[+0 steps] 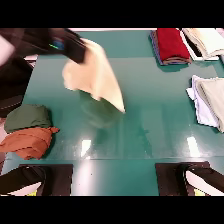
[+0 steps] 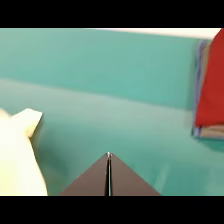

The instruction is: Fold the shirts.

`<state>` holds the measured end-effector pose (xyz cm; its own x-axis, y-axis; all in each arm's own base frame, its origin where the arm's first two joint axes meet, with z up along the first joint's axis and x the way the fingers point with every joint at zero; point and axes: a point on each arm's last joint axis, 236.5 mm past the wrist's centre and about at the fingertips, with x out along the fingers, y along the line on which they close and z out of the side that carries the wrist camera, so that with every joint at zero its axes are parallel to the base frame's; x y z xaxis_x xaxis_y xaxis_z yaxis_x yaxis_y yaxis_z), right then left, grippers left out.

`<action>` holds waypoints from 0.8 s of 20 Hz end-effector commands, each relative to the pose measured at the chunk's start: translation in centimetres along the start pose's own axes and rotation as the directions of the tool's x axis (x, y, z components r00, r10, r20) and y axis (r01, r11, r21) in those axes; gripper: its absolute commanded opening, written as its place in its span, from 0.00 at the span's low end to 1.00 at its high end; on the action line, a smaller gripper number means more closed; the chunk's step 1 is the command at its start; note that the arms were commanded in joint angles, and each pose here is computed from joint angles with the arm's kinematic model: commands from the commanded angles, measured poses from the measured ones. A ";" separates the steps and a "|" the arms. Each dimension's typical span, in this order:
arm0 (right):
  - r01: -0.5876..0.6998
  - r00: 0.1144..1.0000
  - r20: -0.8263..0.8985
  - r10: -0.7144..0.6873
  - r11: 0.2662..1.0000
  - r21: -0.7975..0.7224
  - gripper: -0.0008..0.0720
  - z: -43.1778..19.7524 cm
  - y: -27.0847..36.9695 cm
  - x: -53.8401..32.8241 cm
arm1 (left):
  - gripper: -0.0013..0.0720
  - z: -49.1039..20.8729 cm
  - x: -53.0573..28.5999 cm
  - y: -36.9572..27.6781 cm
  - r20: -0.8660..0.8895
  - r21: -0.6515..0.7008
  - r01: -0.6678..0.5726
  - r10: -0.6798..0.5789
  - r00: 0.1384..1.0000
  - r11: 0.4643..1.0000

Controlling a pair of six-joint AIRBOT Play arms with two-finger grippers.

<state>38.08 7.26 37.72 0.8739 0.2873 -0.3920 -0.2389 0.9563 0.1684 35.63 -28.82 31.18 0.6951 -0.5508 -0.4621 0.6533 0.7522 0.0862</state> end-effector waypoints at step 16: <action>0.017 0.999 -0.038 -0.017 1.000 0.003 0.04 -0.5 -0.6 -0.9 | 0.67 -26.3 14.5 15.3 -0.484 -0.615 -0.267 -0.089 0.870 0.742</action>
<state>37.27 6.48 37.68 0.8644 0.2731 -0.4221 -0.2235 0.9608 0.1638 48.02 -17.53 9.56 0.5162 -0.3615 -0.7764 0.2400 0.9313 -0.2740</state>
